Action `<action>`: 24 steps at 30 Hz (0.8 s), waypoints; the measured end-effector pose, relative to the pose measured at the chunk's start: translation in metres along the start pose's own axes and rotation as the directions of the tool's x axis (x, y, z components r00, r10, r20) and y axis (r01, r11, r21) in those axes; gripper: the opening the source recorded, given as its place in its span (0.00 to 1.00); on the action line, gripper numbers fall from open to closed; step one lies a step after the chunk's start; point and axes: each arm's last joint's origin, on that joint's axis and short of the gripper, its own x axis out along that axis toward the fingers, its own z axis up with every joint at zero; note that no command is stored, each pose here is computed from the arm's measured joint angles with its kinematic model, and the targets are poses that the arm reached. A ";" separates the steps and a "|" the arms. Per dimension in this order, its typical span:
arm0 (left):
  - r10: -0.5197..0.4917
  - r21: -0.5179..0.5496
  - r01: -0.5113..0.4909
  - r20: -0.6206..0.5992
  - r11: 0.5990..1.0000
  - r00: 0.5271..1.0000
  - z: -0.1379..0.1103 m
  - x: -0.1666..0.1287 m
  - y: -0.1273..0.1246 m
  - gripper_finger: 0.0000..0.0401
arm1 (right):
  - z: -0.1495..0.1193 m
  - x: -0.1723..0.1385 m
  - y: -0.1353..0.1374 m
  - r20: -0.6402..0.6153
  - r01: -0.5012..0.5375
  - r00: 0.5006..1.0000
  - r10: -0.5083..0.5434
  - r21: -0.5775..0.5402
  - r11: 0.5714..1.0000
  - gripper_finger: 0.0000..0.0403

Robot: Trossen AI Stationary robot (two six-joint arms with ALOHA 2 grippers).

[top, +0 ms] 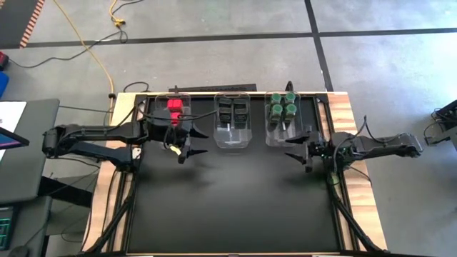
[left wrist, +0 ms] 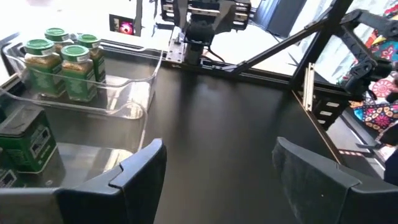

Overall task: Sort spices by type
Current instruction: Return to Home Position

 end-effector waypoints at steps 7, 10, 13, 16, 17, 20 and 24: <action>0.001 -0.007 -0.001 0.000 1.000 1.000 0.000 0.000 0.000 0.70 | 0.000 -0.015 -0.004 0.038 -0.006 0.999 0.006 0.014 1.000 0.71; 0.001 -0.007 -0.001 0.000 1.000 1.000 0.000 0.000 0.000 0.70 | 0.000 -0.019 -0.005 0.051 -0.009 0.999 0.008 0.016 1.000 0.71; 0.001 -0.010 -0.001 0.000 1.000 1.000 0.000 0.000 0.000 0.70 | -0.001 -0.022 -0.005 0.082 -0.015 0.997 0.013 0.019 1.000 0.71; 0.002 -0.013 -0.002 0.000 1.000 1.000 0.000 0.000 0.000 0.70 | -0.011 -0.020 -0.007 0.102 -0.021 0.995 0.018 0.032 0.999 0.71; 0.002 -0.014 -0.002 0.000 1.000 1.000 0.000 0.000 0.000 0.70 | -0.017 -0.017 -0.007 0.099 -0.022 0.995 0.018 0.041 0.999 0.71; 0.001 -0.015 -0.001 -0.002 1.000 1.000 0.000 0.000 0.000 0.70 | -0.033 -0.009 -0.008 0.082 -0.029 0.996 0.024 0.061 0.998 0.71; 0.000 -0.016 0.000 -0.006 1.000 1.000 -0.001 0.000 0.000 0.70 | -0.037 -0.006 -0.007 0.108 -0.065 0.993 0.056 0.081 0.995 0.71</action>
